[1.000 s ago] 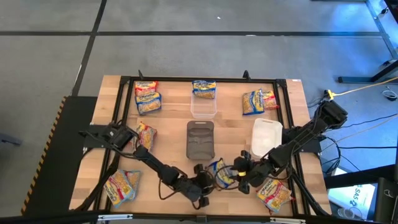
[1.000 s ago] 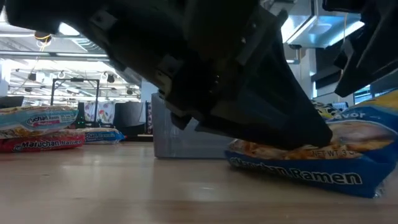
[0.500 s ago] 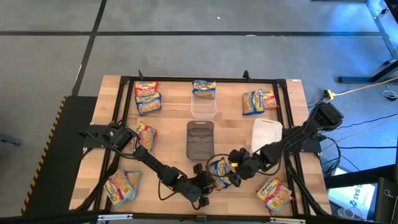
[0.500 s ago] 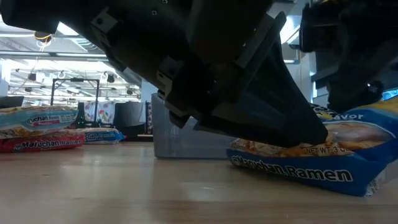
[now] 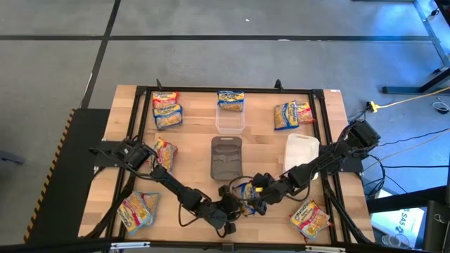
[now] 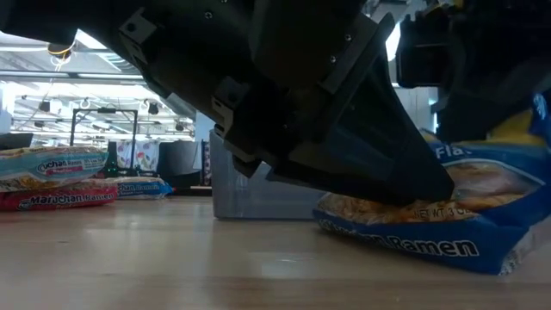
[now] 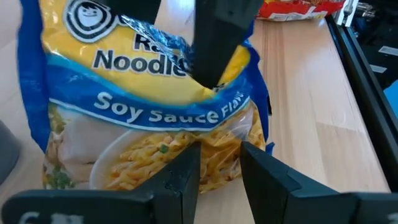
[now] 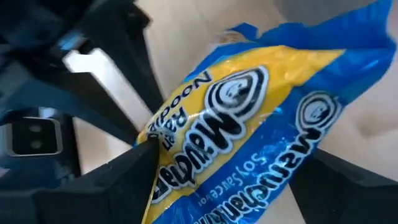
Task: Sort Maruchan noodles
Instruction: Put the blue noodle pack into the transparent bin
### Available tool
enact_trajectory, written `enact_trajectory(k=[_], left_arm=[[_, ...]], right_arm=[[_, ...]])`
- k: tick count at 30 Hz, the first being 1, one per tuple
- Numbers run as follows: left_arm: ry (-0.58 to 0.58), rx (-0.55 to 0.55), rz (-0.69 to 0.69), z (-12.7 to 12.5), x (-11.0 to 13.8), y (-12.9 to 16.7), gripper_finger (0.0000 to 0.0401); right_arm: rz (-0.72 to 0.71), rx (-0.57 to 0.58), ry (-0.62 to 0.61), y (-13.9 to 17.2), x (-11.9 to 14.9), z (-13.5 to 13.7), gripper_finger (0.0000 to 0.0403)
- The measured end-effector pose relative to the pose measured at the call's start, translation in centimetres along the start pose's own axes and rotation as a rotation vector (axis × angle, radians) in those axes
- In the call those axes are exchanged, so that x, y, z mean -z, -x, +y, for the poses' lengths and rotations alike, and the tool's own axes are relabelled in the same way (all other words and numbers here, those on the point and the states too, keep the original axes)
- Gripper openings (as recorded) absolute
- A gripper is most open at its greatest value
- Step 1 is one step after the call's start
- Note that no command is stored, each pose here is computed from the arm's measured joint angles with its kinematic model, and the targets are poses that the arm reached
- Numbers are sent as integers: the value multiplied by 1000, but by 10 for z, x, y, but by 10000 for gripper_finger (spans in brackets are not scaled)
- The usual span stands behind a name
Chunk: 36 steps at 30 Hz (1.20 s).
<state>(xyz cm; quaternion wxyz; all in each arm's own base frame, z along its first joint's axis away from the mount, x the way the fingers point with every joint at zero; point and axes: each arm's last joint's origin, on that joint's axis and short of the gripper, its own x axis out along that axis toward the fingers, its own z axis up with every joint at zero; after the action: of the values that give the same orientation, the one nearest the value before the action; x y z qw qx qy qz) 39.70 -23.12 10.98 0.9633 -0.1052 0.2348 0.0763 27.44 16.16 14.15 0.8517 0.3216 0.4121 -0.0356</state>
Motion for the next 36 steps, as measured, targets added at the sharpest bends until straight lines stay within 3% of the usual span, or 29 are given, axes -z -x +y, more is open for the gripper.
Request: enact_trajectory(k=[6, 13, 21, 25, 36], left_arm=[[1, 3, 0, 0, 0, 0, 108], [2, 3, -2, 0, 0, 0, 108], [3, -2, -4, 1, -1, 0, 108], [4, -4, -6, 1, -1, 0, 108], [7, -8, -8, 2, -2, -1, 108]], right_arm=[[67, -113, -4, 3, -5, 5, 279], [123, -138, -74, 2, -12, 0, 273], [353, -224, -101, 2, -15, -6, 275], [337, -202, -129, 2, -15, -7, 275], [111, -174, -163, 1, -25, -3, 276]])
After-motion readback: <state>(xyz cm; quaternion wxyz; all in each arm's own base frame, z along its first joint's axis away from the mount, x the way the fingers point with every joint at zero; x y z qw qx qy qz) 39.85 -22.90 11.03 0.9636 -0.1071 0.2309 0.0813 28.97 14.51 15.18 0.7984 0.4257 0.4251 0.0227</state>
